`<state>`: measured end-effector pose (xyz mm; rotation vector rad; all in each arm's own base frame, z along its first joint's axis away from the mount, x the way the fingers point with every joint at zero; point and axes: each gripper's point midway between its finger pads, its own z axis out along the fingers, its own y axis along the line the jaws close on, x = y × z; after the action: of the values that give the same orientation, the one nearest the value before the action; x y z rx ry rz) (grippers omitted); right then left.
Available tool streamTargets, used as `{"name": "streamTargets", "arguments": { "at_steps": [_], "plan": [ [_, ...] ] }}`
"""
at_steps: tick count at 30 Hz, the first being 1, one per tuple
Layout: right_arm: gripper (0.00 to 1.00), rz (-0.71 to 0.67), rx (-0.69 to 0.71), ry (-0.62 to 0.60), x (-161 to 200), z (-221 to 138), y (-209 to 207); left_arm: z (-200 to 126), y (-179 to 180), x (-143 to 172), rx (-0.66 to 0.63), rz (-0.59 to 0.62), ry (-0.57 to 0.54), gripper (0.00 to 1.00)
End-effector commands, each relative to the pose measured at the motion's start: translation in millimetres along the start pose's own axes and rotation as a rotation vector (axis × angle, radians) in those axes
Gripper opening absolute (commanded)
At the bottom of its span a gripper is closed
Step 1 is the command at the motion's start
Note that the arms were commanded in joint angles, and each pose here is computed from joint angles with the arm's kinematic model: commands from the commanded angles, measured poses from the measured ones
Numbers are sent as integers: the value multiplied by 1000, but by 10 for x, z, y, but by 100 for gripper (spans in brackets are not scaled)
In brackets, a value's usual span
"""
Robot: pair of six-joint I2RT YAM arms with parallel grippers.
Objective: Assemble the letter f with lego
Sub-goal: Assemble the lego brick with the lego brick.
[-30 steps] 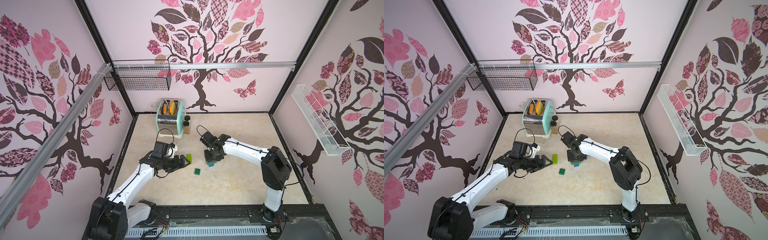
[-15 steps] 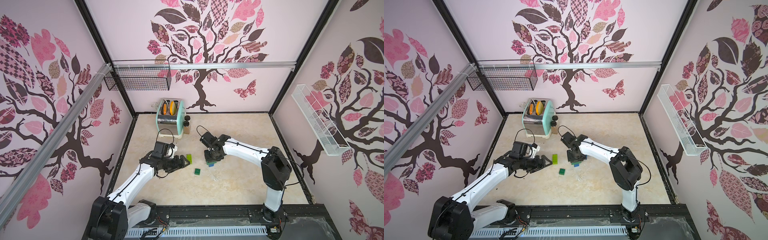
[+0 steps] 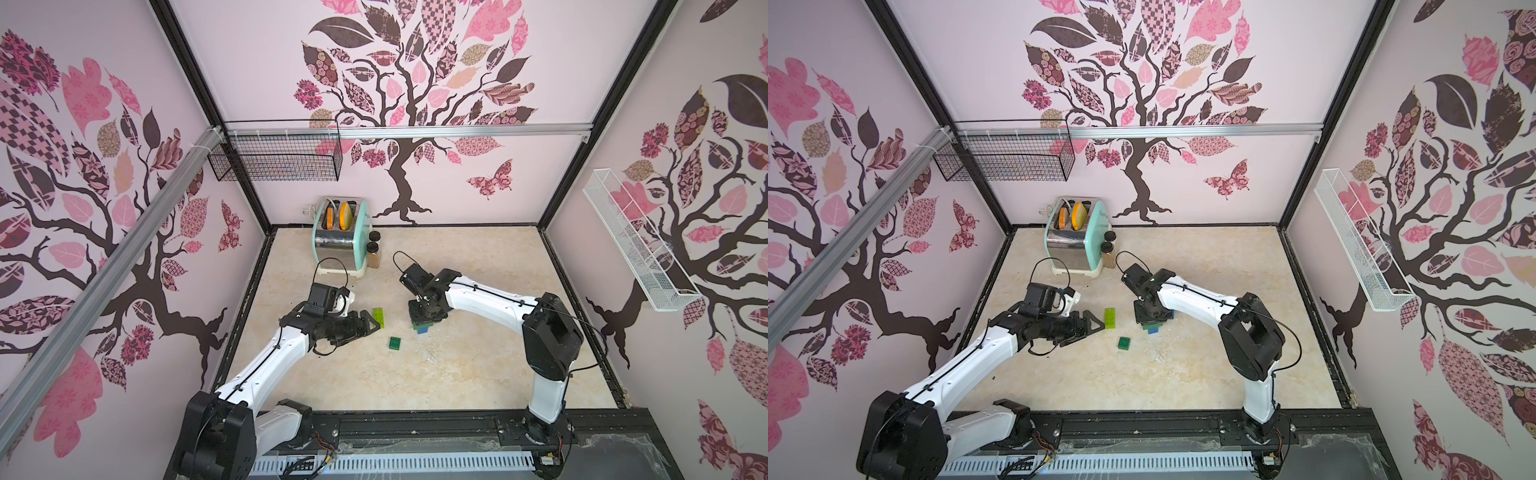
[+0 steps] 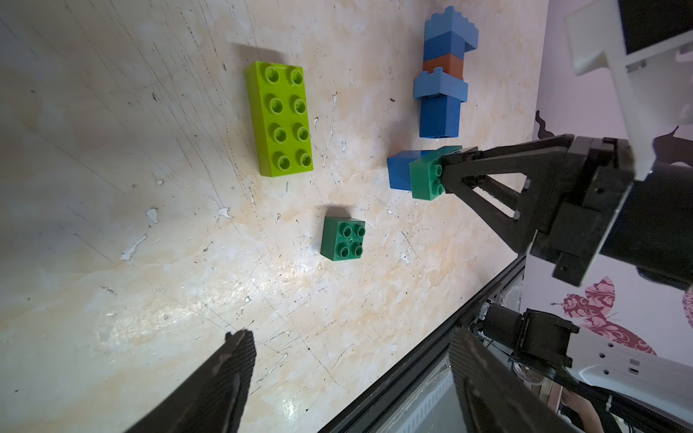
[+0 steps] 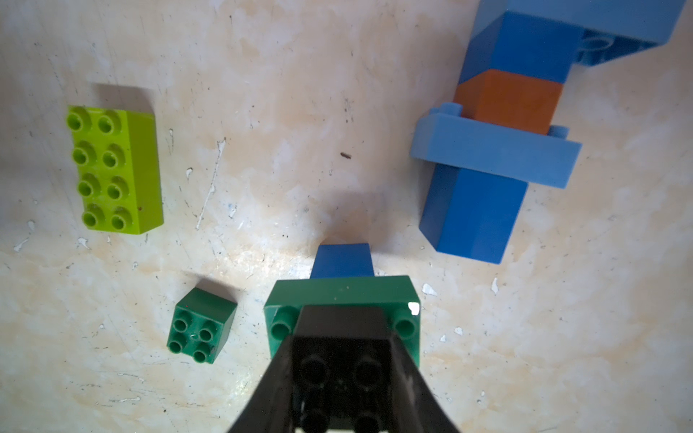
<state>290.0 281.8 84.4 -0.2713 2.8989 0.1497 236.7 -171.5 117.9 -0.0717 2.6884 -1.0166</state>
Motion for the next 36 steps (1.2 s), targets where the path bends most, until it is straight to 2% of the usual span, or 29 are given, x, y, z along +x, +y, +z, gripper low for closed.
{"name": "streamTargets", "arguments": {
  "at_steps": [1,36],
  "plan": [
    [34,-17,26,50,104,15,-26,-7,-26,-25,0,18,-2,85],
    [41,-20,27,32,23,-96,-1,0,-21,-24,-2,19,1,85]
  ]
}}
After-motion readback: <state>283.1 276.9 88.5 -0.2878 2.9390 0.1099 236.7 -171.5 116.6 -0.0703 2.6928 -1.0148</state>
